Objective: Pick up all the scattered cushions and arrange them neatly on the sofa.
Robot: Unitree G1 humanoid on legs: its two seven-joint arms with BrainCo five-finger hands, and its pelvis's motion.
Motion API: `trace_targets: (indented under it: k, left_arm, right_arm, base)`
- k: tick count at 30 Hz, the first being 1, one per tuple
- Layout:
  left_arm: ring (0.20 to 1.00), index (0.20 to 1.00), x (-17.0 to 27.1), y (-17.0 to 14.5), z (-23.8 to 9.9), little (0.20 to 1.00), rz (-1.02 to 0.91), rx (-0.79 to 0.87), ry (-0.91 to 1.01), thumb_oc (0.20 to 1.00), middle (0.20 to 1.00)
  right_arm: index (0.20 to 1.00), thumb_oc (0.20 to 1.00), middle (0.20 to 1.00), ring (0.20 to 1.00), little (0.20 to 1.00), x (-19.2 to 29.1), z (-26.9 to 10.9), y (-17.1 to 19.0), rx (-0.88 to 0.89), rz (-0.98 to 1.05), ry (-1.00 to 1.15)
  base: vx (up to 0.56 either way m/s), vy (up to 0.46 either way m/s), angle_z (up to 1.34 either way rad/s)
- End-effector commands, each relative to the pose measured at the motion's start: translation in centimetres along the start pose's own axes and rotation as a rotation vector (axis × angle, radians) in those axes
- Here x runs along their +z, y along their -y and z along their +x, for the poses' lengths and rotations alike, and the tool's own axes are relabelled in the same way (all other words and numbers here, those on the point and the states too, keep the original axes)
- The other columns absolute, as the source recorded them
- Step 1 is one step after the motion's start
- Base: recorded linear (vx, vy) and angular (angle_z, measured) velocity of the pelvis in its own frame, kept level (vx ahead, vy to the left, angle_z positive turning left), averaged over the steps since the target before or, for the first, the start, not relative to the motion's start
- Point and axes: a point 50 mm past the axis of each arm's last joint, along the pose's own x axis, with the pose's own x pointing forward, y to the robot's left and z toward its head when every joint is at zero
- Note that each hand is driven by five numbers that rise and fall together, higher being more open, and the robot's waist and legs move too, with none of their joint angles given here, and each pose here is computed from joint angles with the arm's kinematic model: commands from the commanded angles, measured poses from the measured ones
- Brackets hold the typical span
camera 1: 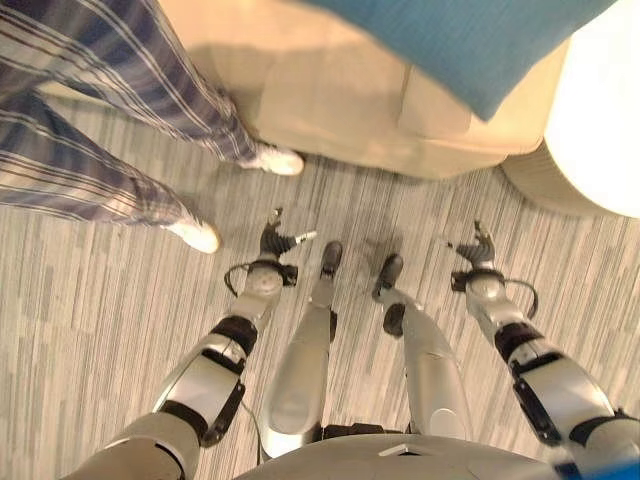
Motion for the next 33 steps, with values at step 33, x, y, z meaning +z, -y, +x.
trace_targets:
  k: [33]
  left_arm:
    - [1.000, 1.000, -18.4, -4.5, -12.5, 1.000, 0.216, -0.080, -0.748, 1.000, 1.000]
  right_arm:
    - [1.000, 1.000, 1.000, 1.000, 1.000, -16.5, -8.4, 3.6, 0.200, -0.351, -0.552]
  base:
    - [0.09, 0.029, -0.09]
